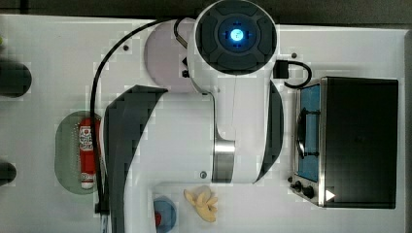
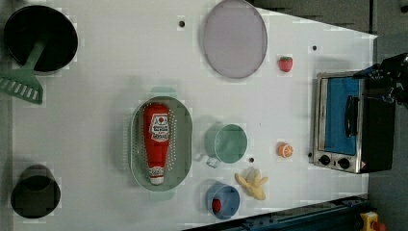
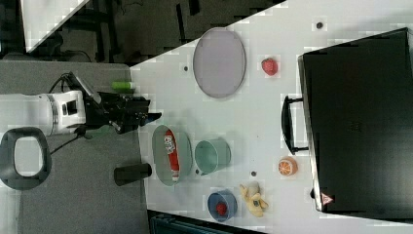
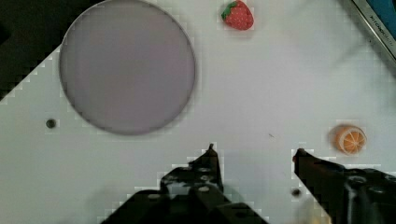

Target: Pick ketchup from strainer and place it on the table

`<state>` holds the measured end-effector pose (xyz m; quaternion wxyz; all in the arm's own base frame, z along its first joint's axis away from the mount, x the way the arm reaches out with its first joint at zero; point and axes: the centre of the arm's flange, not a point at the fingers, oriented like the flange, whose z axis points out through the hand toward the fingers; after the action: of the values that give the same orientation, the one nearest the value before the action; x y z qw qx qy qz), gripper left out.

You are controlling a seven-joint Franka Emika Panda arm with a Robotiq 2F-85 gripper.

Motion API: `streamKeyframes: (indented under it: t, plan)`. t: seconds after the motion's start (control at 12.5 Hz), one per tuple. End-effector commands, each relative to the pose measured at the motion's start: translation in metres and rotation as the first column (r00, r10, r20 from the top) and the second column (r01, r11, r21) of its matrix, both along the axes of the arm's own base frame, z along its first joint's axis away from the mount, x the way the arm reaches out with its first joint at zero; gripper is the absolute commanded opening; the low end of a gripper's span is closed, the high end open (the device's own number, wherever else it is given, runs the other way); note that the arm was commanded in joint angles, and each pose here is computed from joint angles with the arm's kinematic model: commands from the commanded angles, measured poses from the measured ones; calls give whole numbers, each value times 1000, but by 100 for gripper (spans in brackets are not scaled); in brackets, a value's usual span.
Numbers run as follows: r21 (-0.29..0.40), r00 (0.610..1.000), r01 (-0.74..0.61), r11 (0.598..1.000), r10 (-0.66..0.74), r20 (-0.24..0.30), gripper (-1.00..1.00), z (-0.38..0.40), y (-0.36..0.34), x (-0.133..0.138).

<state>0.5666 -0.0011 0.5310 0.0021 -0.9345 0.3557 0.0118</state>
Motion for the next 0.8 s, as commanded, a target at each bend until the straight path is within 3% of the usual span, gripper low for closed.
streamKeyframes:
  t: [0.08,0.24,0.48,0.8]
  plan:
    - [-5,992,122,993,-122,-17,59,77,-11,-96]
    - [-7,995,96,995,-96,-21,99,75,3,-94]
    - [-22,1000,-2,1000,1,-23,100,66,54,-89]
    - [-39,982,-183,982,185,47,100,51,152,-83]
